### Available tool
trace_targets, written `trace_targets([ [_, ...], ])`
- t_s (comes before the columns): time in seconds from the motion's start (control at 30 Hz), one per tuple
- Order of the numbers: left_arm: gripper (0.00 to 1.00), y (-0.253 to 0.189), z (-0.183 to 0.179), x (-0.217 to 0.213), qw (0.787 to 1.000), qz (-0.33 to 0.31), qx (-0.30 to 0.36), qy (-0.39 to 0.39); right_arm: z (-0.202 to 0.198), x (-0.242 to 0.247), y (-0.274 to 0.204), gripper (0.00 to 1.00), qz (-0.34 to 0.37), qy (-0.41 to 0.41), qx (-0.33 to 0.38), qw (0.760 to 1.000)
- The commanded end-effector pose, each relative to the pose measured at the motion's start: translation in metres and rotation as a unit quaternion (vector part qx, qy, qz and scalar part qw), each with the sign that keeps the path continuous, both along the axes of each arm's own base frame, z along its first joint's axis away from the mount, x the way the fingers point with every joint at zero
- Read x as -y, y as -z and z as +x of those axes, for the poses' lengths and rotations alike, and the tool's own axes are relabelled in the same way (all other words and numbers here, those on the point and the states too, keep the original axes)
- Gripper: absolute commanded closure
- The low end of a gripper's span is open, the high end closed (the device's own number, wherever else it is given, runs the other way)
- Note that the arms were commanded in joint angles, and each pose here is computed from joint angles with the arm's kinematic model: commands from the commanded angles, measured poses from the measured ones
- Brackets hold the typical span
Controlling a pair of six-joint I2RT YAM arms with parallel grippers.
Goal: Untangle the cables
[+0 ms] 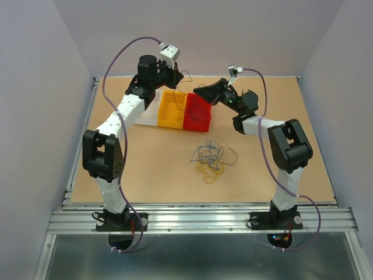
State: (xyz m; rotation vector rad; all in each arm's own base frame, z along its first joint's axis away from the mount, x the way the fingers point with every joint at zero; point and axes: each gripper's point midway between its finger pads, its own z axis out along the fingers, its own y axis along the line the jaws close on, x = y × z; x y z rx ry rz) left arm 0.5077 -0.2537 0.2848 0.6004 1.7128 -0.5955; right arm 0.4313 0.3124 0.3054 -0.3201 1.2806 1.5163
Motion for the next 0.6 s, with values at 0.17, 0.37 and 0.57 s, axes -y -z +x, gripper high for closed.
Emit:
trace_targets([
  [0.17,1.0,-0.022,-0.014,0.016,0.998,-0.036,0.021,0.038,0.007,0.007,0.008,0.99,0.047,-0.01,0.034,0.998],
  [0.37,1.0,-0.001,-0.001,0.02,0.999,-0.044,0.015,0.028,0.042,0.018,0.052,0.99,0.069,-0.013,-0.007,0.998],
  [0.57,1.0,0.022,0.008,0.028,0.999,-0.039,0.011,0.013,0.054,0.027,0.081,0.99,0.059,0.014,-0.043,0.997],
])
